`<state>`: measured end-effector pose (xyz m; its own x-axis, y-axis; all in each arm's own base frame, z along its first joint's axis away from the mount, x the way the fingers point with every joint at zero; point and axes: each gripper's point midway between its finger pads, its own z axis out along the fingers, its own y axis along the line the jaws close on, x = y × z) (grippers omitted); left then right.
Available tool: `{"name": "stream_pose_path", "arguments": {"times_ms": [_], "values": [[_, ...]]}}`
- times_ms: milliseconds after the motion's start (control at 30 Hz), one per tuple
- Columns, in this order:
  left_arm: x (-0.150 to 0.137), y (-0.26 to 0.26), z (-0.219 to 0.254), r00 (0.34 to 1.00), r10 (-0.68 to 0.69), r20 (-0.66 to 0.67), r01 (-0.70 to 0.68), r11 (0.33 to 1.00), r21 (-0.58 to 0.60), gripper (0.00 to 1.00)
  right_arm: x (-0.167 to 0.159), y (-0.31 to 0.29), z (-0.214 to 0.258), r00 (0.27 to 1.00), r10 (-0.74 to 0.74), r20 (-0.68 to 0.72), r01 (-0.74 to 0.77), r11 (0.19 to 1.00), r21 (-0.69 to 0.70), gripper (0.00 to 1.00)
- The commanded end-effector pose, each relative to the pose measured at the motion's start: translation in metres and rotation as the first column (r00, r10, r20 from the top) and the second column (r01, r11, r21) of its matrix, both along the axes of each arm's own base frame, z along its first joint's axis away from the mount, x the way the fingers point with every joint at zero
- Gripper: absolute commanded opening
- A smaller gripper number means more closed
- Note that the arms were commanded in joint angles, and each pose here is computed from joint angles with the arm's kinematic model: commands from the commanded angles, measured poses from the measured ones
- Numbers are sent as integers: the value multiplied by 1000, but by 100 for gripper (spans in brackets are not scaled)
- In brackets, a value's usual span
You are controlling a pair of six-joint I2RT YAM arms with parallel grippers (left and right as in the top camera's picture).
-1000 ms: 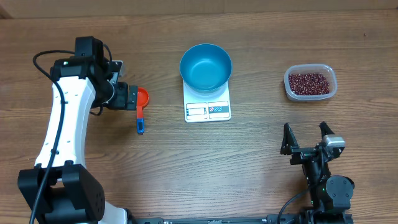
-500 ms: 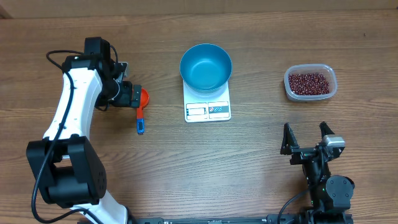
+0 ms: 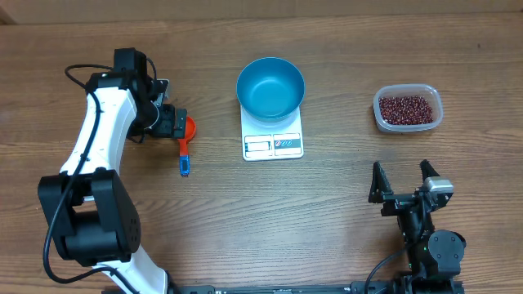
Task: Scoop item into bowl and weigh 150g on scale
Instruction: 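Lower the left gripper down onto the red scoop's cup rim, then close the left gripper on the scoop rim and lift it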
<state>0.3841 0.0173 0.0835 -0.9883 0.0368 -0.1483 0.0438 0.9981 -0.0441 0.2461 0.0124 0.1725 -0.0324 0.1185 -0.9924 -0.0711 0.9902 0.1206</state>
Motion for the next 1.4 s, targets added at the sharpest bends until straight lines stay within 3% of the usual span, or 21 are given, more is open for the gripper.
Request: {"name": "stream_pose_path", "arguments": {"times_ms": [0, 200, 500, 1367], "values": [[11, -4, 2, 1000, -11, 28, 11, 1000, -9, 100, 0, -1, -2, 1000, -7, 2, 7, 1000, 3, 100], [19, -4, -1, 999, -1, 53, 1, 1000, -16, 100, 0, -1, -2, 1000, -7, 2, 7, 1000, 3, 100], [19, -5, -32, 1000, -2, -18, 2, 1000, -20, 100, 0, -1, -2, 1000, -7, 2, 7, 1000, 3, 100], [39, 1, -51, 1000, 0, 26, 0, 1000, 2, 99, 0, -1, -2, 1000, -7, 2, 7, 1000, 3, 100]]}}
